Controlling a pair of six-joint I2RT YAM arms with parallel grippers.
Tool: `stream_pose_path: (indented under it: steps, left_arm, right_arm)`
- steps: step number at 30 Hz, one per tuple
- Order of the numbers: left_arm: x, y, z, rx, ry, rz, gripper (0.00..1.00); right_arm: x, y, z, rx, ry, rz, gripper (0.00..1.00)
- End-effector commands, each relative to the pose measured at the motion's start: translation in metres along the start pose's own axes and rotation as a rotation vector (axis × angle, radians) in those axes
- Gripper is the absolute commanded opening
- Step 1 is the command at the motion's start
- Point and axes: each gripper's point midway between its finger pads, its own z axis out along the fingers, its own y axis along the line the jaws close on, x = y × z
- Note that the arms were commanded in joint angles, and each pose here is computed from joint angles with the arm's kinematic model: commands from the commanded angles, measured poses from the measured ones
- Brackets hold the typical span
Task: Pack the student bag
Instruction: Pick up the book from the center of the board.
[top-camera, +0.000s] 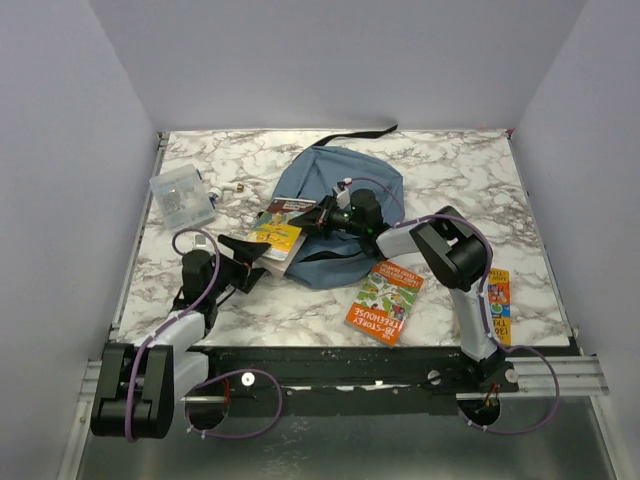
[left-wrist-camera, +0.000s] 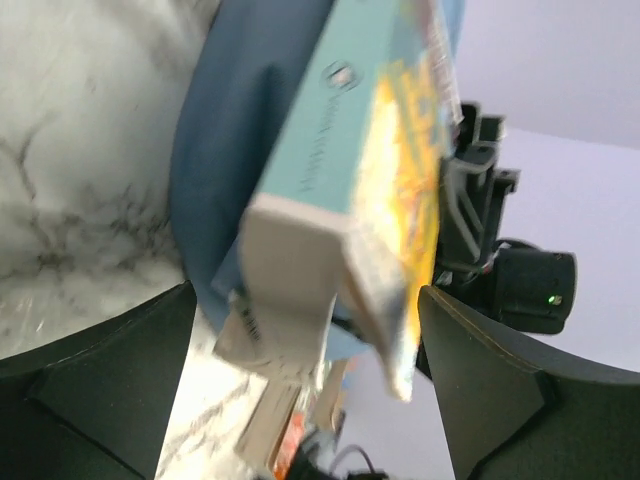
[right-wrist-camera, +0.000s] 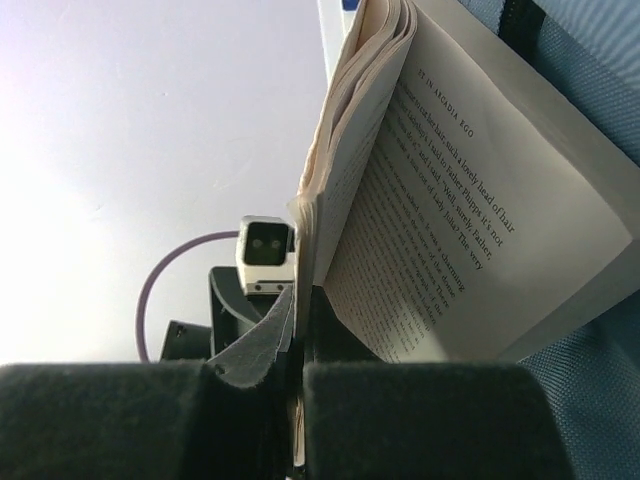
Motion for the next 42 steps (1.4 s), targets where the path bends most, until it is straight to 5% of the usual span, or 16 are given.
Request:
stream_pose_path:
  steps: [1,18,23,27,33,42]
  left_arm:
    - [-0.048,-0.041,-0.003,0.126,-0.308,0.162,0.92]
    - [-0.013,-0.065,0.015,0.235,-0.161,0.084,0.79]
    - [-0.004,-0.066,0.018,0.241,-0.150,0.068,0.61]
    - [-0.008,-0.060,0.017,0.228,-0.186,0.081,0.44]
    - [-0.002,-0.073,0.018,0.257,-0.146,0.181,0.13]
    - [-0.011,-0.102,-0.001,0.253,-0.120,0.368,0.00]
  right_arm:
    - [-0.010,-0.002,-0.005,-0.025,-0.053,0.034,0.04]
    - [-0.012,0.000,-0.008,-0.021,-0.078,0.036,0.10]
    - [-0.008,-0.010,-0.016,0.019,-0.085,0.020,0.17]
    - [0.000,-0.015,-0.024,0.087,-0.061,-0.038,0.33]
    - [0.007,-0.027,-0.056,0.309,0.004,-0.302,0.53]
    - [-0.030,0.012,-0.147,0.695,-0.005,-1.005,0.59]
